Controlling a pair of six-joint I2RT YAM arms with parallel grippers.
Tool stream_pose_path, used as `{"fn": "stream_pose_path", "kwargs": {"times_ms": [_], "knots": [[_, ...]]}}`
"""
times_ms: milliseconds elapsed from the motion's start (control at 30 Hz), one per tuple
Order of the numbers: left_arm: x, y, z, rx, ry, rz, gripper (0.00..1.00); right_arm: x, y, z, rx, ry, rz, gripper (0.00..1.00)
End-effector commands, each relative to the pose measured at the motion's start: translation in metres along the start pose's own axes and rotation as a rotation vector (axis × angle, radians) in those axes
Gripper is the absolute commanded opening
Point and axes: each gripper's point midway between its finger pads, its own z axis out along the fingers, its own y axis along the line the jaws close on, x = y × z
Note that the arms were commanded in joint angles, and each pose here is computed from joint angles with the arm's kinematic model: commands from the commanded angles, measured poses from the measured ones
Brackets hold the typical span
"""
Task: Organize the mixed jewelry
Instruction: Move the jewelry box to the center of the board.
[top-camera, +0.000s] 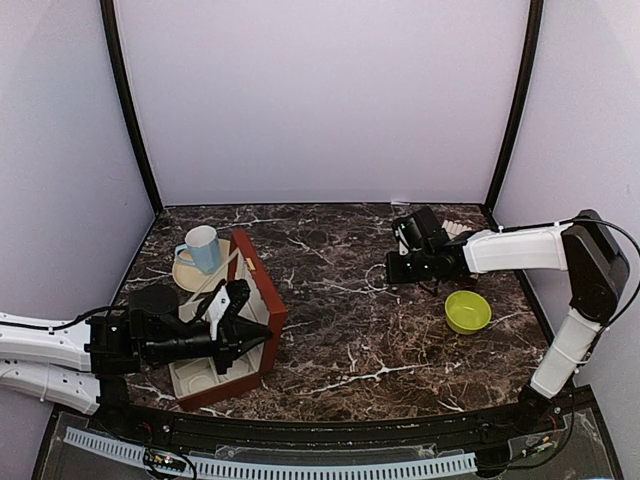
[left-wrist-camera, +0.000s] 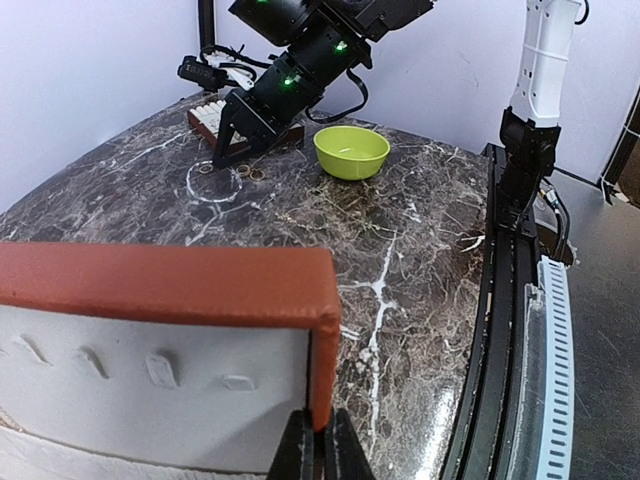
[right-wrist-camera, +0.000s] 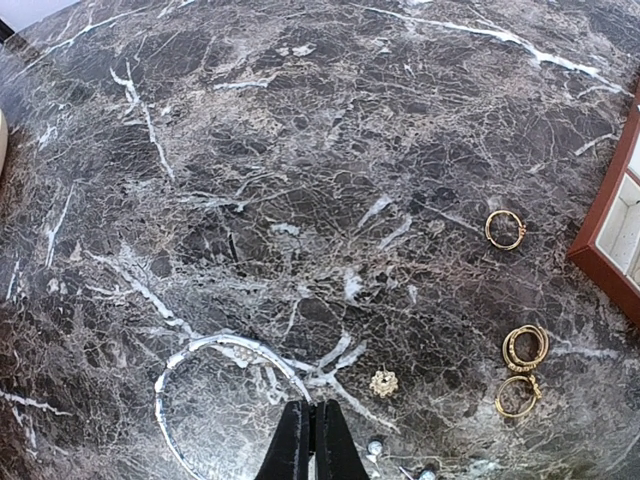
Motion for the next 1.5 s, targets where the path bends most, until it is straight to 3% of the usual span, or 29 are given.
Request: {"fn": "stream_pose_path", "kwargs": {"times_ms": [0,300,600,1000,1233,1467], "knots": [[-0.021,0.001,0.003,-0.010,-0.051,-0.031,0.00,-0.008,-0.003,-0.002,0.008,-0.026,0.028,0.00],[-0.055,0.033,0.022,-0.201,-0.187,-0.028,0.00,-0.005,-0.018,-0.014,0.051,-0.038,0.079,0.00],[-0.114,0.071,0.056,-0.446,-0.336,-0.002,0.00,-0.004,-0.023,-0.029,0.047,-0.063,0.089,0.00],[-0.144,0.131,0.124,-0.587,-0.380,-0.076,0.00,0.011,-0.028,-0.040,0.026,-0.063,0.119,0.00],[-0.175,0.168,0.143,-0.727,-0.449,-0.052,0.00,0.018,-0.027,-0.048,-0.001,-0.058,0.146,0.00],[-0.177,0.189,0.166,-0.769,-0.461,-0.063,0.00,0.027,-0.014,-0.050,-0.076,-0.024,0.183,0.00]]}}
